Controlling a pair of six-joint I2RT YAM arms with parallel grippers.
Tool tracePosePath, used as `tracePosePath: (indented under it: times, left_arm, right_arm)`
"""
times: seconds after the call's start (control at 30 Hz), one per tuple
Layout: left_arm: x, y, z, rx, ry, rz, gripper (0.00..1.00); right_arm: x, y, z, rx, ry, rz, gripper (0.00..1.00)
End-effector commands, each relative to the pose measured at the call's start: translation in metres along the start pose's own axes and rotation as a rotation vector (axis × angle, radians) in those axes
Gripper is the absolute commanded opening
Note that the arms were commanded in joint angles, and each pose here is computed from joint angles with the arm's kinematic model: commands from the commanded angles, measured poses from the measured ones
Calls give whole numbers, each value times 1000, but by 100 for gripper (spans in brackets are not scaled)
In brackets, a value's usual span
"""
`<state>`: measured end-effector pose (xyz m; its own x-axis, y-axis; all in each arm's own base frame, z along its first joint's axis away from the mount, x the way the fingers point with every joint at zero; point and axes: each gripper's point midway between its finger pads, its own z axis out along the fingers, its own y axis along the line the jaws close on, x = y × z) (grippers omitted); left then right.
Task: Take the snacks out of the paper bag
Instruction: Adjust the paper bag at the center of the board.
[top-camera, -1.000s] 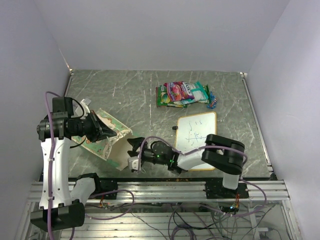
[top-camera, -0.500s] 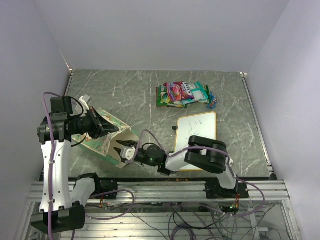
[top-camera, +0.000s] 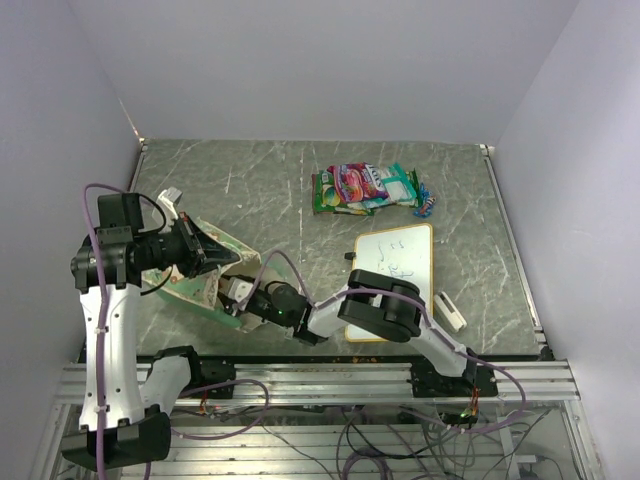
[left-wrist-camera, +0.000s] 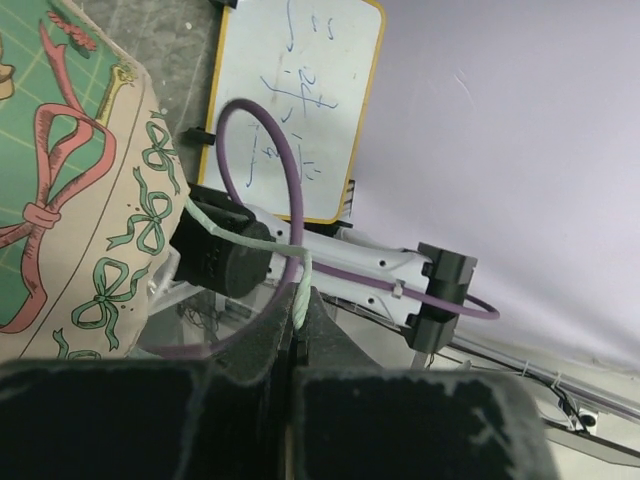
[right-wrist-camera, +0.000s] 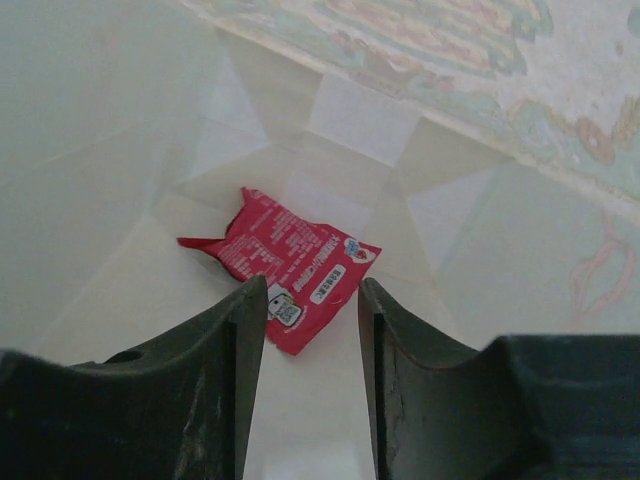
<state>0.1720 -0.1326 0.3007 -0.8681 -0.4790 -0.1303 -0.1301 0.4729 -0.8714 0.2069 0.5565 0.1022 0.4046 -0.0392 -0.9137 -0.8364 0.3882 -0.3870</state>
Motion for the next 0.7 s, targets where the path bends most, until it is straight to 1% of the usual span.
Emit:
tracePosePath:
  times: [0.0,0.17,0.23,0.43,0.53,0.67]
  left_arm:
    - [9,-22,-10,84,9,66,7]
    - [8,-29,-10,119,0,67,7]
    - [8,-31,-11,125,0,76,7]
    - [4,-26,-7,116,3,65,7]
    - [-8,-19,-2,75,-25,51,7]
    - [-27,-11,6,24,-45,40,7]
  right_arm:
    - [20,-7,9,18,22,48,45]
    - [31,7,21,-27,33,61,55]
    - [31,13,25,-54,20,57,58]
    - [21,47,33,-212,-33,22,68]
    - [17,50,30,-214,-40,25,68]
    - [17,29,24,-142,-2,44,68]
